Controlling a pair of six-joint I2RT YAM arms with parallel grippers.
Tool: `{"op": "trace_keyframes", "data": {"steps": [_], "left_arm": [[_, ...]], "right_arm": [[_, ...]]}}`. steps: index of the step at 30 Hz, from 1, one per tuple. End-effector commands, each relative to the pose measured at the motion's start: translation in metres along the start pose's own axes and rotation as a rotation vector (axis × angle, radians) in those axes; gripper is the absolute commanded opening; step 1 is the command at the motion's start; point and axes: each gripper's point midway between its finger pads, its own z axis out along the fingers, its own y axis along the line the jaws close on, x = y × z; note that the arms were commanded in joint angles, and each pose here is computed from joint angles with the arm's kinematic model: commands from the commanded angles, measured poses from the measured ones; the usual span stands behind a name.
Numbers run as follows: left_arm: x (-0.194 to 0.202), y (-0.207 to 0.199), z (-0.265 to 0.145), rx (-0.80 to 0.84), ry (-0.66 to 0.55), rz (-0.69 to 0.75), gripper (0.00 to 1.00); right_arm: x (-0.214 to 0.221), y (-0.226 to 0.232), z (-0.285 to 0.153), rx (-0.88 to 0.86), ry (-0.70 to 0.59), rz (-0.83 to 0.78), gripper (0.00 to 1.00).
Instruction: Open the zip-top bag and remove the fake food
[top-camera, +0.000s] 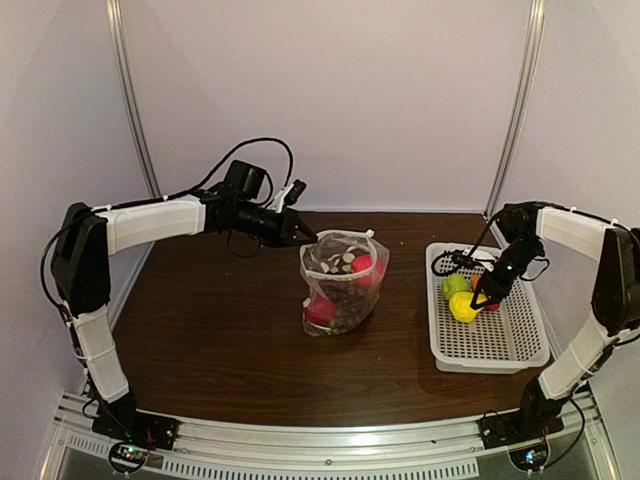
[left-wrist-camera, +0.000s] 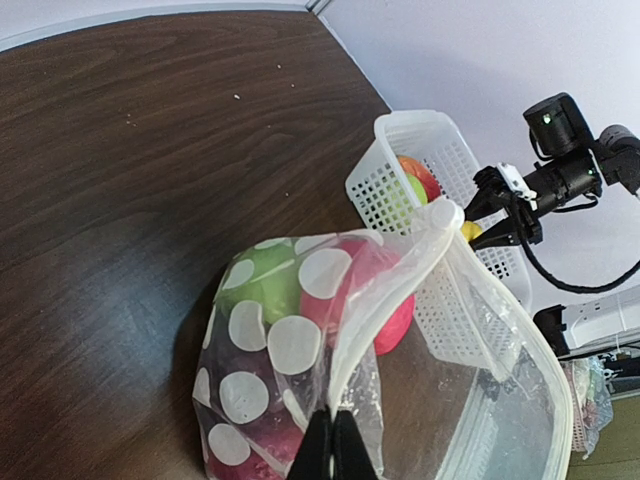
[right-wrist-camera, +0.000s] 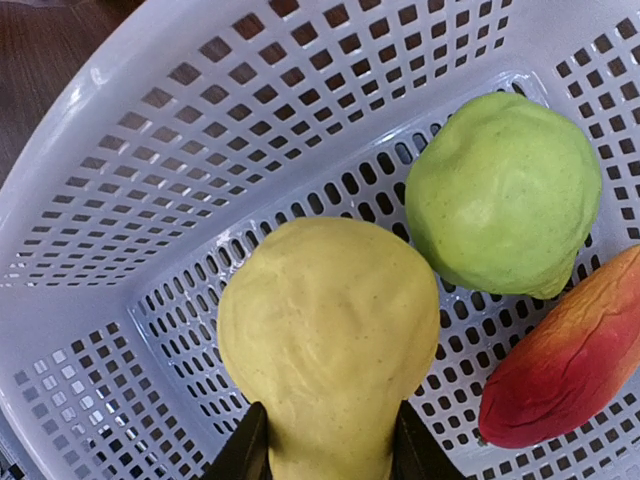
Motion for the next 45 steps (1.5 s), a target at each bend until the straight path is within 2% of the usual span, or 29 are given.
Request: {"op": "trace_keyframes", "data": {"steps": [1,2,10,11,13,17,23,27,31,39,45], "left_arm": [[-0.007,0.003,0.002,-0.001,-0.013,0.027,0.00],[-0.006,0.003,0.003,-0.001,-0.012,0.026,0.00],[-0.006,0.003,0.003,0.000,-0.012,0.025,0.00],[-0.006,0.003,0.003,0.002,-0.011,0.025,0.00],[-0.006,0.003,0.003,0.004,-0.010,0.025,0.00],[-0.005,0.001,0.003,0.013,-0.005,0.023,0.00],[-0.004,-0.007,0.004,0.050,0.003,0.035,0.00],[-0.001,-0.020,0.007,0.091,0.016,0.060,0.00],[0.006,-0.037,0.013,0.144,0.037,0.090,0.00],[0.015,-0.045,0.022,0.165,0.048,0.083,0.00],[0.017,-0.044,0.024,0.170,0.054,0.070,0.00]], "right_arm": [[-0.006,-0.007,0.012,0.001,-0.026,0.031,0.28],[-0.007,-0.008,0.013,0.004,-0.032,0.037,0.31],[-0.027,-0.005,-0.015,0.033,-0.100,0.023,0.72],[-0.031,-0.007,-0.023,0.055,-0.109,0.018,0.76],[-0.041,-0.012,-0.034,0.110,-0.122,0.014,0.78],[-0.081,-0.001,-0.059,0.188,-0.187,-0.077,0.74],[-0.189,0.053,-0.113,0.208,-0.514,-0.253,0.70],[-0.237,0.095,-0.124,0.173,-0.616,-0.397,0.64],[-0.264,0.133,-0.103,0.147,-0.543,-0.554,0.52],[-0.241,0.179,-0.035,0.161,-0.267,-0.851,0.34],[-0.230,0.187,-0.006,0.148,-0.149,-0.935,0.31]]}}
